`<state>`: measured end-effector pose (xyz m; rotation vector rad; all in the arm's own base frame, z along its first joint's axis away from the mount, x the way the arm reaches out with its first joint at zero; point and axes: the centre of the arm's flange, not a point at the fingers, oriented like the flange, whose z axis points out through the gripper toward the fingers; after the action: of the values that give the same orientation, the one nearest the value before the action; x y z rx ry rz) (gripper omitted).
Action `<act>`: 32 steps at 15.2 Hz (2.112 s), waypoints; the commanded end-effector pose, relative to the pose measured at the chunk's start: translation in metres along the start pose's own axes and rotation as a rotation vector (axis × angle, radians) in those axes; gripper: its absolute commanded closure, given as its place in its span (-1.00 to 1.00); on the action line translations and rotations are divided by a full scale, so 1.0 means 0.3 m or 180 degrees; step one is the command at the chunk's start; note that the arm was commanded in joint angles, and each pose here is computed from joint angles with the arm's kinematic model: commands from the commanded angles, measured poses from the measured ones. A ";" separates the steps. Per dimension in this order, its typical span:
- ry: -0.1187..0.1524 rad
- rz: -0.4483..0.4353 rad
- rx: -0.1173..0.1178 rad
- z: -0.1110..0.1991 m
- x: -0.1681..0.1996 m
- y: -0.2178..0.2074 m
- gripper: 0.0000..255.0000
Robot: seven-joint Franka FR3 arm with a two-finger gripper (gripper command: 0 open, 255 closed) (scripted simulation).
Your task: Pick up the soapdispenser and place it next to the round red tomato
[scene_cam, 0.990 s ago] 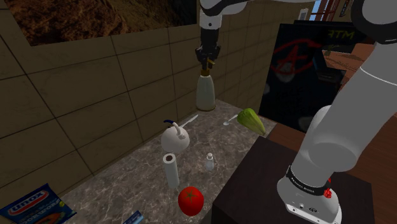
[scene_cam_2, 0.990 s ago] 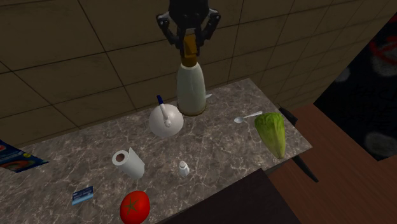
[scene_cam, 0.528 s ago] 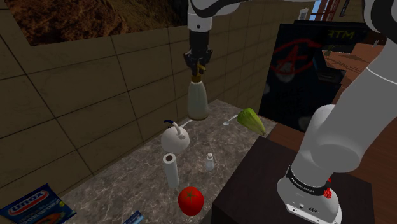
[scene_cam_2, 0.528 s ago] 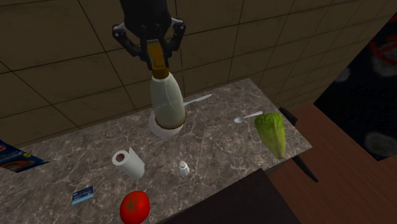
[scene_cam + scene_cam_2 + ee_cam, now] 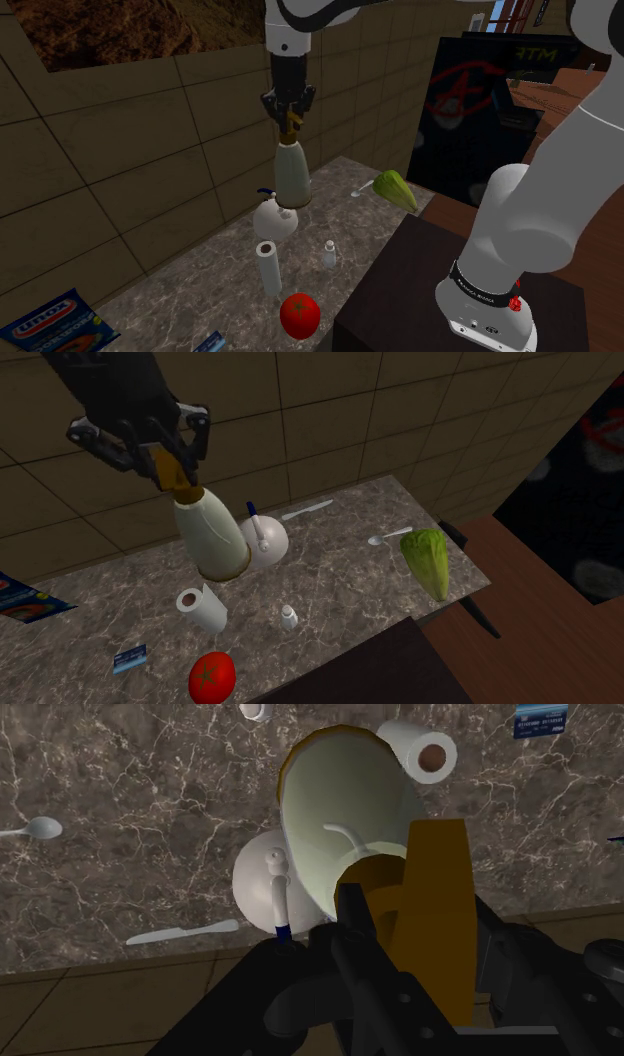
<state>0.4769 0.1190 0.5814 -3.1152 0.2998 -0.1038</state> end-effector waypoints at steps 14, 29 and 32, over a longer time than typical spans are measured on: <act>0.0002 0.0005 0.0001 -0.001 -0.228 -0.619 1.00; 0.0002 0.0005 0.0001 0.100 -0.373 -0.983 1.00; 0.0002 0.0005 0.0001 0.153 -0.376 -0.982 1.00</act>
<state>0.4254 0.4301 0.5379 -3.1156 0.3024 -0.1032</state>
